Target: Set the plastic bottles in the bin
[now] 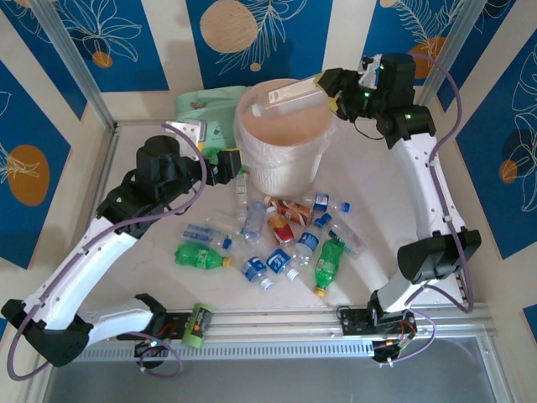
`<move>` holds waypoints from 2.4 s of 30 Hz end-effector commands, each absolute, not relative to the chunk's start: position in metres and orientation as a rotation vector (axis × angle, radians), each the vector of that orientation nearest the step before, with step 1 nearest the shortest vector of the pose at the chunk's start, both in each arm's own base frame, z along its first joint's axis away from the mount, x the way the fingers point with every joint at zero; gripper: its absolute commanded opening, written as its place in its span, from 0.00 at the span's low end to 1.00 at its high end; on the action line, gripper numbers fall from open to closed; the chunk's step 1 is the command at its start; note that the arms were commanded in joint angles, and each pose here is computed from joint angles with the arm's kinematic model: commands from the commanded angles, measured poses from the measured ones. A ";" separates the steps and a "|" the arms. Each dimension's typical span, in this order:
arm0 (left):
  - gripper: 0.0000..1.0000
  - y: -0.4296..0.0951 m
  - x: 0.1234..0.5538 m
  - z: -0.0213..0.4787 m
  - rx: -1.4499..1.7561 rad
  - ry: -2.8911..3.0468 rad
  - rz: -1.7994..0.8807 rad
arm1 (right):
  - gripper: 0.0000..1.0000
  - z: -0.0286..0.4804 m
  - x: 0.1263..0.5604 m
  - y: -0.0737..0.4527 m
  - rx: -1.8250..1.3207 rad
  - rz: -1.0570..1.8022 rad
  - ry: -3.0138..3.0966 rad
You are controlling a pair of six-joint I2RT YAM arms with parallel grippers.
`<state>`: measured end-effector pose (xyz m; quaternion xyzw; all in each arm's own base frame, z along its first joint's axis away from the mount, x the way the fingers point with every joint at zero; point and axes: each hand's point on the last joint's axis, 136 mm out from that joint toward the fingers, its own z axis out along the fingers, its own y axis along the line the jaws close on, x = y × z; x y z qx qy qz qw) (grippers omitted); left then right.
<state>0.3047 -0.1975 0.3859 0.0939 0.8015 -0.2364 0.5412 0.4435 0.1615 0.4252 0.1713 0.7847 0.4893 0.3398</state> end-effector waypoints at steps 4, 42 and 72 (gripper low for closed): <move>1.00 -0.181 0.317 0.368 0.043 1.950 -0.650 | 0.51 0.419 0.469 0.162 0.479 1.298 2.027; 0.86 -0.135 0.423 0.183 -0.880 2.323 -0.562 | 0.83 0.400 0.296 0.189 0.118 0.995 2.146; 0.88 -0.143 0.502 0.073 -1.133 2.430 -0.311 | 0.82 0.344 0.239 0.205 0.026 0.987 2.280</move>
